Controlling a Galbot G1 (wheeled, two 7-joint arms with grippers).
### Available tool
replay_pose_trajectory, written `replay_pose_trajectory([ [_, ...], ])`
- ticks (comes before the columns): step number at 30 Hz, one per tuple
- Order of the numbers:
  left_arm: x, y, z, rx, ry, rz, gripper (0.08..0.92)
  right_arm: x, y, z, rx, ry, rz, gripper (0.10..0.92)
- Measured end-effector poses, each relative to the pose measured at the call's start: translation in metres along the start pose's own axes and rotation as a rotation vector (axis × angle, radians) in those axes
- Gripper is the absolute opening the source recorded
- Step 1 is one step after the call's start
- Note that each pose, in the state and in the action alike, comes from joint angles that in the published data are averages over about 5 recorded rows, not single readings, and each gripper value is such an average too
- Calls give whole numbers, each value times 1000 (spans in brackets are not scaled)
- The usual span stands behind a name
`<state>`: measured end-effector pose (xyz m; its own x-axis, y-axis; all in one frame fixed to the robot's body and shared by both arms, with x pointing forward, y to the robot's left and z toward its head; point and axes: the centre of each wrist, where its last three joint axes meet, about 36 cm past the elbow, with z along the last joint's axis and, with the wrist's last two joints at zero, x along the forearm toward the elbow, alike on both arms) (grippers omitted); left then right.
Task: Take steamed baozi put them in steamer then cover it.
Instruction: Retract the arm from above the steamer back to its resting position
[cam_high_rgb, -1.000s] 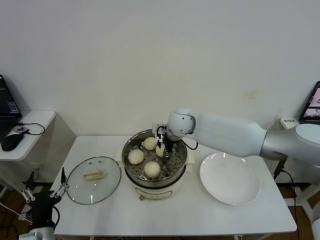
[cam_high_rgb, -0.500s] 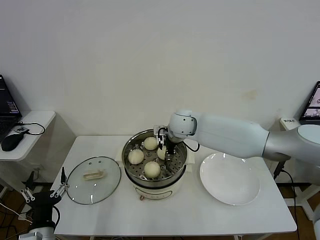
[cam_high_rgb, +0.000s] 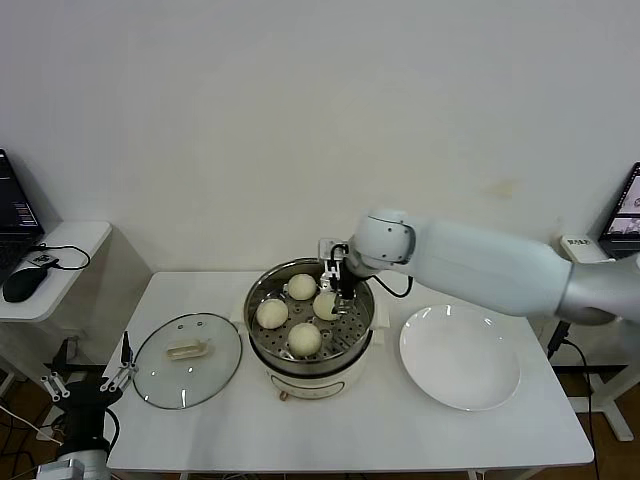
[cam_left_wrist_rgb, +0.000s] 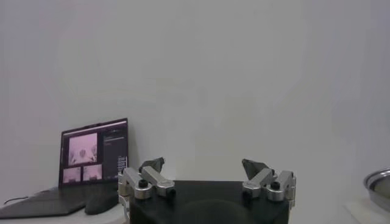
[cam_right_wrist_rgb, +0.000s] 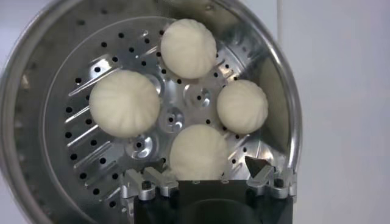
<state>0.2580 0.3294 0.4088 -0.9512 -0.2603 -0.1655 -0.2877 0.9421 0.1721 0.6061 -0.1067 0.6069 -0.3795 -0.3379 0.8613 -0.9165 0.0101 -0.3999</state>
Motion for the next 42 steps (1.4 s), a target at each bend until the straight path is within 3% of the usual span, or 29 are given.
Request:
replay_pose_trajectory([
  [11,0,-1,2,-8,12,-2,823,13,65,74,-160,-330,313,823],
  [21,0,-5,12,-50,46,11,823,-5,135,138,-386,-685,590,823],
  [26,1,-9,21,-104,58,26,823,-18,177,172,-543,-810,710,823],
  [33,-2,-2,41,-317,5,57,823,-26,247,222,-757,-843,851,823],
  [42,6,24,61,-777,-81,167,823,-10,327,264,-941,-732,1046,823],
])
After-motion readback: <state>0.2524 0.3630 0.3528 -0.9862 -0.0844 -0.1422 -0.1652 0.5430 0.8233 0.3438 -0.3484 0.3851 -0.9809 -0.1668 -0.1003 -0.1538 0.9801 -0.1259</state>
